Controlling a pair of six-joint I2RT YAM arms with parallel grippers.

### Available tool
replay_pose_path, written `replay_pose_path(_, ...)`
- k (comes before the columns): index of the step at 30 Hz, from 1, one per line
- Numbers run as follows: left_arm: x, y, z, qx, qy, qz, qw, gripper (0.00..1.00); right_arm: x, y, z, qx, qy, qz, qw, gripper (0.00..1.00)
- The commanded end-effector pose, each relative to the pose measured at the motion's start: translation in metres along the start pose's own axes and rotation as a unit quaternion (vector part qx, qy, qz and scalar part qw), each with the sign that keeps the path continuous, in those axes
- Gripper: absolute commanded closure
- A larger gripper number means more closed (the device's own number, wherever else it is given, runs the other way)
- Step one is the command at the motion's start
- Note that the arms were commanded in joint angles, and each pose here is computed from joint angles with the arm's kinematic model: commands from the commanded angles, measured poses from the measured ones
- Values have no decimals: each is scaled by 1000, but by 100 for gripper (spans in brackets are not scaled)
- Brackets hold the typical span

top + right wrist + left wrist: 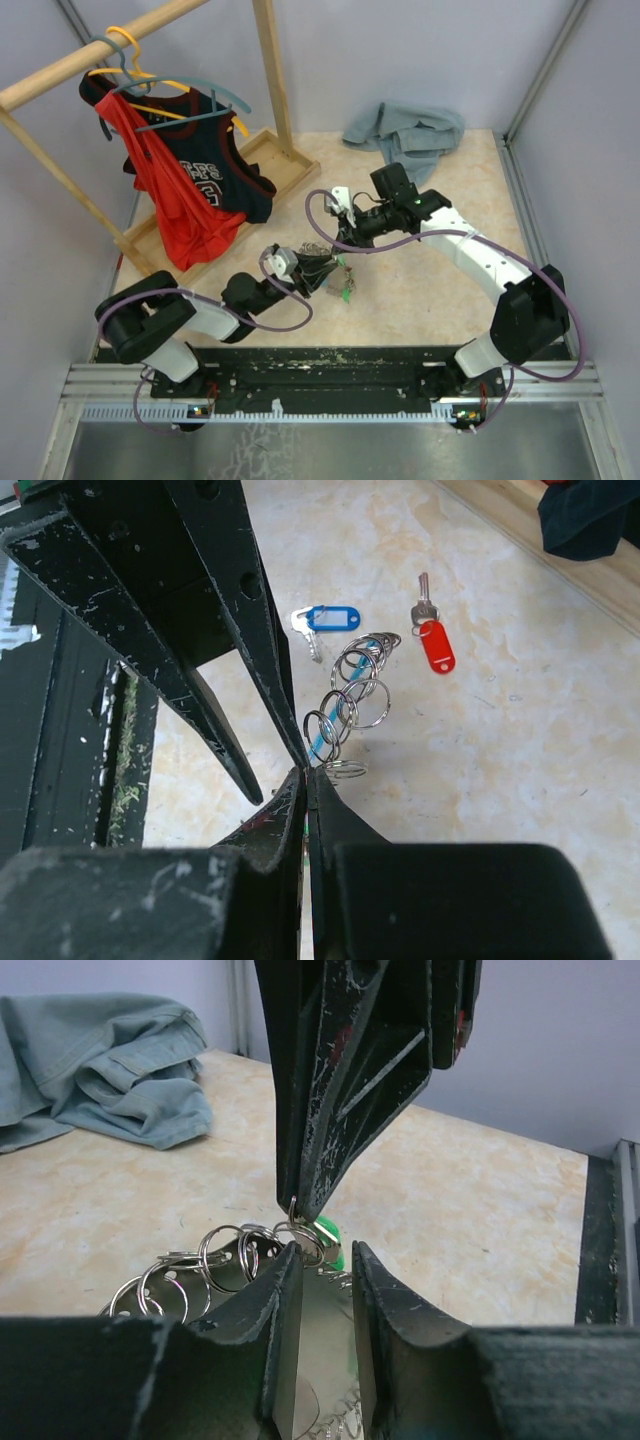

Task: Remove the keys from the keyring

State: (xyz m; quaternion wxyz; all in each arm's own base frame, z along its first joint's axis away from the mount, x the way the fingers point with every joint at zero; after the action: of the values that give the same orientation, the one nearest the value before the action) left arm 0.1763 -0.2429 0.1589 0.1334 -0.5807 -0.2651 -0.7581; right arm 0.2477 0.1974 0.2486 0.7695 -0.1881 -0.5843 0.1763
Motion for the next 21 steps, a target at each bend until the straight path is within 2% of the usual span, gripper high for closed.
replay_pose_path(1,35,0,1,-17,27,-126,991,68,11,-10,9,20,-15,-34,999,100)
replay_pose_path(10,45,-11,-1,-36,55,-145,987,61,12,-12,11,24,-19,-40,999,100)
replay_pose_path(21,46,-22,-2,-12,-2,-136,991,64,13,-19,11,23,-14,-58,998,100)
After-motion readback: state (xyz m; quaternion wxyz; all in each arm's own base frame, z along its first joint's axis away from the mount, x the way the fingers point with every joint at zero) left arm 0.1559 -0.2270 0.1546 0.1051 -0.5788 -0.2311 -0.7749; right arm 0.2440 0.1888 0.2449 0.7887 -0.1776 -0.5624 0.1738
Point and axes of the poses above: each gripper's point midway between its finger pads, its own y axis out along the fingers, its own z axis along the line the jaws close on, x = y × z, the point moved 10 cm from there along -y, back along the fingers, and after that the axes turned 15 degrees about y, right-handed, at the moved point
